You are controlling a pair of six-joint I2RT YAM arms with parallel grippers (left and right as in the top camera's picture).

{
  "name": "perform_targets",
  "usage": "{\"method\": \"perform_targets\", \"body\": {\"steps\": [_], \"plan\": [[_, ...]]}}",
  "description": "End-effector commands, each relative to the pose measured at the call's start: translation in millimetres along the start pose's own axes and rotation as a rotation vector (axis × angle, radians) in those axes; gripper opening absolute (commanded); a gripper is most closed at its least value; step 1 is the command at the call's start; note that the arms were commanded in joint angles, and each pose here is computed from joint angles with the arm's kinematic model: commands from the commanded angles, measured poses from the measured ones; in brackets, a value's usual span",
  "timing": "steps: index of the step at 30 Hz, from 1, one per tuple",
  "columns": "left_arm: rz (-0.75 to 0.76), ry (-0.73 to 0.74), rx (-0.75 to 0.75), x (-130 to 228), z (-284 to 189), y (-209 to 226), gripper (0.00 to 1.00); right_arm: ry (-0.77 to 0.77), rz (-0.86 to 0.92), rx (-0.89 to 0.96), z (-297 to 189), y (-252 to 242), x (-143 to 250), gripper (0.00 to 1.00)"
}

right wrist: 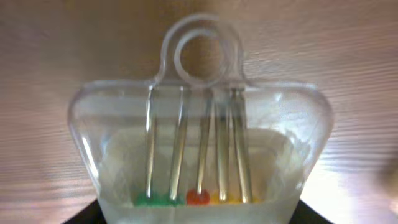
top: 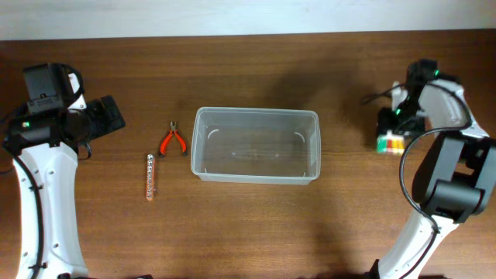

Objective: Pack container
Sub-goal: 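Carry the marker package into the container and release it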

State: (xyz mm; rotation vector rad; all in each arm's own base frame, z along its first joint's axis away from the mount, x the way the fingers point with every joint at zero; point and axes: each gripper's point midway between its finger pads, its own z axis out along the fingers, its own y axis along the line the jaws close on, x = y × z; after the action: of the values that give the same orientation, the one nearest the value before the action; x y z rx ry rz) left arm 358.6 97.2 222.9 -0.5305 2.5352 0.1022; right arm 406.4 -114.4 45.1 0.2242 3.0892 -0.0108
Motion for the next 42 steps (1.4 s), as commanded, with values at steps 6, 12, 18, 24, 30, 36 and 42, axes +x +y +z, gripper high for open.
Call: {"method": "perform_targets", "body": {"steps": [6, 12, 18, 24, 30, 36, 42], "plan": [[-0.014, -0.007, 0.006, 1.6, -5.7, 1.5, 0.99, -0.422, -0.225, -0.156, -202.7, 90.0, -61.4, 0.04], [-0.014, -0.006, 0.006, 1.6, -5.7, 1.5, 0.99, -0.466, -0.676, -0.16, -257.2, 200.5, -13.8, 0.04], [-0.014, -0.005, 0.006, 2.0, -5.7, 1.5, 0.99, -0.378, -1.089, -0.137, -241.0, 279.6, 40.8, 0.04], [-0.014, -0.006, 0.006, 1.6, -5.7, 1.5, 0.99, -0.202, -1.193, -0.067, -185.9, 294.1, 63.9, 0.04], [-0.014, -0.007, 0.006, 1.5, -5.7, 1.4, 0.99, -0.072, -1.198, -0.073, -108.9, 294.8, 71.8, 0.04], [-0.014, -0.006, 0.006, 1.7, -5.7, 1.4, 0.99, -0.036, -1.198, -0.073, -43.5, 292.7, 78.1, 0.04], [-0.014, -0.003, 0.005, 2.3, -5.7, 1.6, 0.99, -0.023, -1.198, -0.077, -8.7, 289.1, 86.4, 0.08]]}}
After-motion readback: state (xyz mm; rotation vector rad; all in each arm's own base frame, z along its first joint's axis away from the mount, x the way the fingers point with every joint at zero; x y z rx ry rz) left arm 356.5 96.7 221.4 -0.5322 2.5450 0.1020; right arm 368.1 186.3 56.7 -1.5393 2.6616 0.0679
